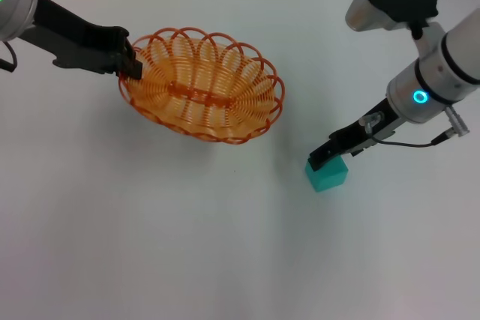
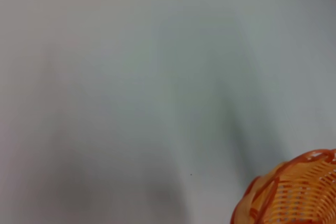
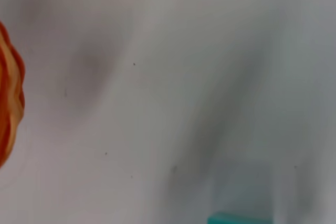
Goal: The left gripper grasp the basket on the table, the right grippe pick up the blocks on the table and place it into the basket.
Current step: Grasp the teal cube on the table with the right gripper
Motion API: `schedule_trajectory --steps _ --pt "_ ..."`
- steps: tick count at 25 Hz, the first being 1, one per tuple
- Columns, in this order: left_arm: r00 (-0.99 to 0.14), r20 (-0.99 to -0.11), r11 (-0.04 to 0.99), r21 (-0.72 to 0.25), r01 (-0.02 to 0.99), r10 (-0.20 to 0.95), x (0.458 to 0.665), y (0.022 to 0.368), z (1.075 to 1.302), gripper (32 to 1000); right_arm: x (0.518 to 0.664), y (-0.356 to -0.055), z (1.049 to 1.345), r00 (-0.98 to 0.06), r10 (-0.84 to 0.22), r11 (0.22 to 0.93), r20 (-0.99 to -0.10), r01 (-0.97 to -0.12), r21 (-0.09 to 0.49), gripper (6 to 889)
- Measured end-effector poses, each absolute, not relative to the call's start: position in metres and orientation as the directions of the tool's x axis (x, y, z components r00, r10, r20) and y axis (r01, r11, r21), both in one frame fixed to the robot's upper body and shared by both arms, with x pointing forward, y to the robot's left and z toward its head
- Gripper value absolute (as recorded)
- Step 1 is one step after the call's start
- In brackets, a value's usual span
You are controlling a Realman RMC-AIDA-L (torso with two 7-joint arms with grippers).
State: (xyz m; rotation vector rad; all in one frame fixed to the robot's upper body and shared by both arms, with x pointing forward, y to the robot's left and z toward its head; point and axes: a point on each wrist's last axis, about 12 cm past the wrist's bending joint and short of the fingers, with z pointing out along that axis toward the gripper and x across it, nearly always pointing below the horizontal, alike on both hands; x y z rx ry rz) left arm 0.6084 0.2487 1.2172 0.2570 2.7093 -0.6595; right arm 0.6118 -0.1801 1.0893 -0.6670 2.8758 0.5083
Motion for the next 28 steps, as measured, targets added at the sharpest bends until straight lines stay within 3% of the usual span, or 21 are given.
schedule_trajectory --steps 8,28 --pt "-0.926 -0.366 0.874 -0.414 0.254 0.095 0.609 0.247 1.218 89 0.613 -0.17 1.083 -0.884 -0.407 0.831 -0.232 -0.463 0.307 886" --pt "-0.925 -0.369 0.867 -0.426 0.258 0.094 0.61 0.245 1.217 89 0.61 -0.168 1.07 -0.883 -0.426 0.841 -0.197 -0.467 0.274 886"
